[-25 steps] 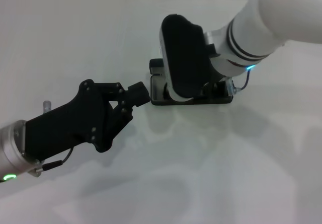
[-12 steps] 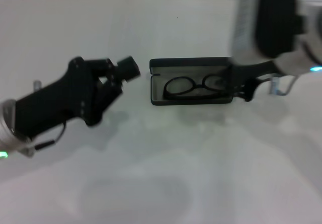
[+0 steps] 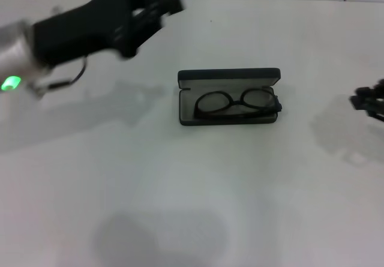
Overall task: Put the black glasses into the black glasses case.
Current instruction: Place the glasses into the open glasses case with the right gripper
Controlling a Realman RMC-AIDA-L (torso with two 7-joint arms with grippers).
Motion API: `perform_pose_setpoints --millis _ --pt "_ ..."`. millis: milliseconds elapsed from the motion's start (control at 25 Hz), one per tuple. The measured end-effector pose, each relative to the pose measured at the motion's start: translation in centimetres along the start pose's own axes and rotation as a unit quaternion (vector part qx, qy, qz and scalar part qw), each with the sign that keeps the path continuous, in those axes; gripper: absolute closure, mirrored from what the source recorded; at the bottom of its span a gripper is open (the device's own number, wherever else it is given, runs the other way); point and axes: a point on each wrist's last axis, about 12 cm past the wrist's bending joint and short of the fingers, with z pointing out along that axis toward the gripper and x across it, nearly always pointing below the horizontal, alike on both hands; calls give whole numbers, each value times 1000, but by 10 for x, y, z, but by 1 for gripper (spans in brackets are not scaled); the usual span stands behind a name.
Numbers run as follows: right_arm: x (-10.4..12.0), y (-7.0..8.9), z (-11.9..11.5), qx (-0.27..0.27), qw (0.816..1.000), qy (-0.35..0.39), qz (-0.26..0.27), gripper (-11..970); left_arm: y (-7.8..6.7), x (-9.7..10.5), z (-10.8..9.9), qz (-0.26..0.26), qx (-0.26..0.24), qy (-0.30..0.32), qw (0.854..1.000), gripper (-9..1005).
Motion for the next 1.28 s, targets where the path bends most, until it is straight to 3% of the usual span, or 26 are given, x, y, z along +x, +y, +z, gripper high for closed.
perform_pose_setpoints --millis 120,280,480,680,880,1040,1280 --pt "22 -13 -14 -22 998 -37 40 856 20 -8 28 5 3 50 999 923" --pt "52 -25 -46 -68 982 -154 84 857 36 -11 62 12 3 117 993 923" --pt "94 -31 -88 -62 951 -277 121 858 41 -3 83 14 -5 164 986 924" --pt "127 -28 -98 -38 936 -308 167 860 41 8 93 15 -16 191 981 923" --pt "136 -27 -78 -56 946 -251 195 861 36 12 93 11 -15 188 982 922" --pt "121 -37 -42 -71 956 -208 192 862 23 11 90 14 2 158 987 922" --pt "67 -59 27 -77 976 -148 143 864 -13 3 35 -4 20 50 999 921"
